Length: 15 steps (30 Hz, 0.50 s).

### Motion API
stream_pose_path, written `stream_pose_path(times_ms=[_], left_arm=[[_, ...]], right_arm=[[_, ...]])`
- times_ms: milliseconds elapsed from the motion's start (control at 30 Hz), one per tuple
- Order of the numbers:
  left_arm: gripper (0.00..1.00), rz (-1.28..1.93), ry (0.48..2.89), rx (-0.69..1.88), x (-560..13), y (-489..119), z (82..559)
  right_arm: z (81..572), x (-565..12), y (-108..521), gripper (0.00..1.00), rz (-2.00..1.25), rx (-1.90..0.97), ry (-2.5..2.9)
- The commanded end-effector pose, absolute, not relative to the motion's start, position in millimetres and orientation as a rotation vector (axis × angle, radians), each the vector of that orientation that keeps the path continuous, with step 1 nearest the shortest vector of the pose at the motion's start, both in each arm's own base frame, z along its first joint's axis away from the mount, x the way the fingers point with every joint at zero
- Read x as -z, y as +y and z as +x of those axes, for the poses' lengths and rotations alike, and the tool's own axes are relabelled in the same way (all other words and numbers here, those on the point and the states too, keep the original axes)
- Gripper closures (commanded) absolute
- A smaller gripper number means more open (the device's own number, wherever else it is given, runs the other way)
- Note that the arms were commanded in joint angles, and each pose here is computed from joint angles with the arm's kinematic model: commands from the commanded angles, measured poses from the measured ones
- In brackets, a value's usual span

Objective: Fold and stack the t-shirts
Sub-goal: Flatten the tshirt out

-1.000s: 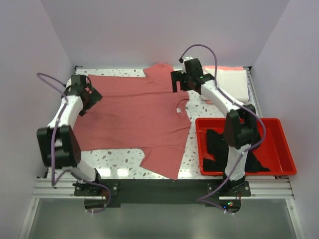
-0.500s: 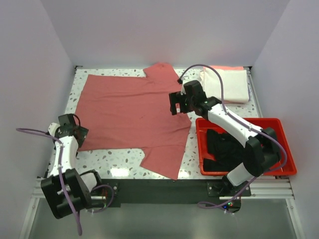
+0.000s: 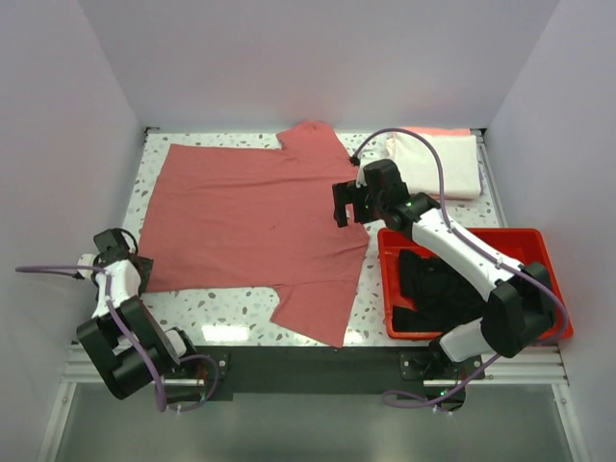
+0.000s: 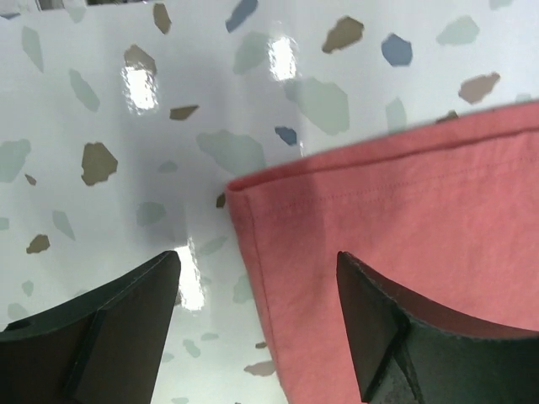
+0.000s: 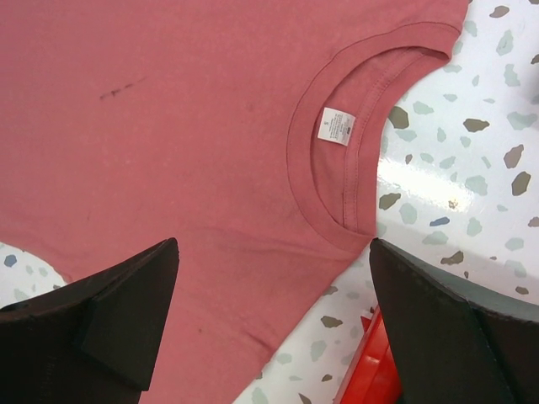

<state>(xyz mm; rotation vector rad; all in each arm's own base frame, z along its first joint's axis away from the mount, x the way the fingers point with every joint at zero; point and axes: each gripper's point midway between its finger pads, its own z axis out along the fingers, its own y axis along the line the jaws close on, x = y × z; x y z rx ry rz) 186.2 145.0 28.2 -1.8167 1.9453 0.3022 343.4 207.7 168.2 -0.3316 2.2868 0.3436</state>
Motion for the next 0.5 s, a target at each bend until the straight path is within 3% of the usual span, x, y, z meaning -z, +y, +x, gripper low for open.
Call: stream_pose_path(times_ms=[0,233,333,467], left_arm=[[0.21,-1.824,1.864,-0.287,-34,165,200],[0.26,-1.817,1.911,-0.317,-22,175,204],[0.32,-1.815,1.91,-0.346,-24,182,207],[0.47,-1.806,1.931,-0.326,-20,178,208]], right_arm=[[341,-177,203,0.01,-0.335,-0.334,2.271],[340,-172,201,0.01,-0.33,-0.324,2.291],[338,-169,205,0.01,-0.336,-0.342,2.3],[337,-166,204,0.01,-0.329,-0.338,2.312]])
